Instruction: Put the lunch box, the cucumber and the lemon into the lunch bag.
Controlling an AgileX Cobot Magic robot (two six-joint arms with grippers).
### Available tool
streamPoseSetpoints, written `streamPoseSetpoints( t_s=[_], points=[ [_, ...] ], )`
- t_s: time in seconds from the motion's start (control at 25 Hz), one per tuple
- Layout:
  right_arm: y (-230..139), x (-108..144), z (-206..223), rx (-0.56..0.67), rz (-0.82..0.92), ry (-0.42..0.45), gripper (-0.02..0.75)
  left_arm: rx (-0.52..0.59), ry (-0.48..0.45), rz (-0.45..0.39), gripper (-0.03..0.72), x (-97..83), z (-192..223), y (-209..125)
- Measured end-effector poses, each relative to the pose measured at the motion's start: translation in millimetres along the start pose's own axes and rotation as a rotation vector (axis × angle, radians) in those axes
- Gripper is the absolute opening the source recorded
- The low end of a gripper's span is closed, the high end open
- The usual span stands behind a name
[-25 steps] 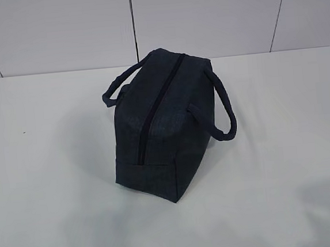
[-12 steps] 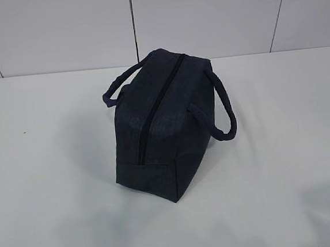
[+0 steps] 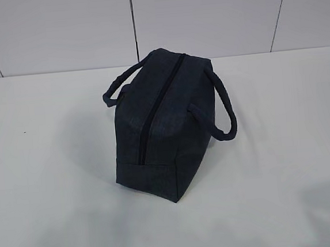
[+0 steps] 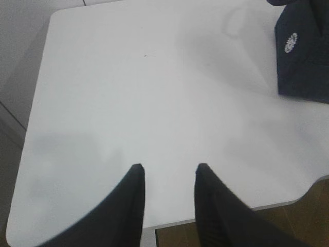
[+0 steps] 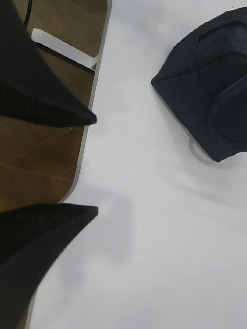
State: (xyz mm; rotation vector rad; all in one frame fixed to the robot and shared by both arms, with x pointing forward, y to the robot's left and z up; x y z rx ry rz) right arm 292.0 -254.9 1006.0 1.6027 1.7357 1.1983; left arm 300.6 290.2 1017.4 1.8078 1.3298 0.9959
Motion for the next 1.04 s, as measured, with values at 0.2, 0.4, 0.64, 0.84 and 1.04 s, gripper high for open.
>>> streamPoseSetpoints(
  t_s=[0.2, 0.4, 0.64, 0.84, 1.04],
  points=[
    [0.0, 0.0, 0.0, 0.000, 0.000, 0.000, 0.366, 0.009, 0.040, -0.023, 0.236, 2.9, 0.1, -0.6],
    [0.0, 0.0, 0.0, 0.000, 0.000, 0.000, 0.366, 0.009, 0.043, -0.024, 0.236, 3.1, 0.1, -0.6],
    [0.0, 0.0, 0.0, 0.000, 0.000, 0.000, 0.366, 0.009, 0.043, -0.024, 0.236, 3.1, 0.1, -0.6],
    [0.0, 0.0, 0.0, 0.000, 0.000, 0.000, 0.366, 0.009, 0.043, -0.024, 0.236, 3.1, 0.1, -0.6],
    [0.0, 0.0, 0.0, 0.000, 0.000, 0.000, 0.366, 0.009, 0.043, -0.024, 0.236, 3.1, 0.1, -0.6]
  ],
)
Point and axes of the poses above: a point on each arm's last joint axis where the gripper is mounted, z pointing out along that axis toward the gripper, x along the wrist's bending axis when the last joint is at zero, y = z × x, the point moved 8 cm from there along z, pointing out along that axis toward the gripper, and after that the axes turned 10 degrees about z, right-handed, at the moved point
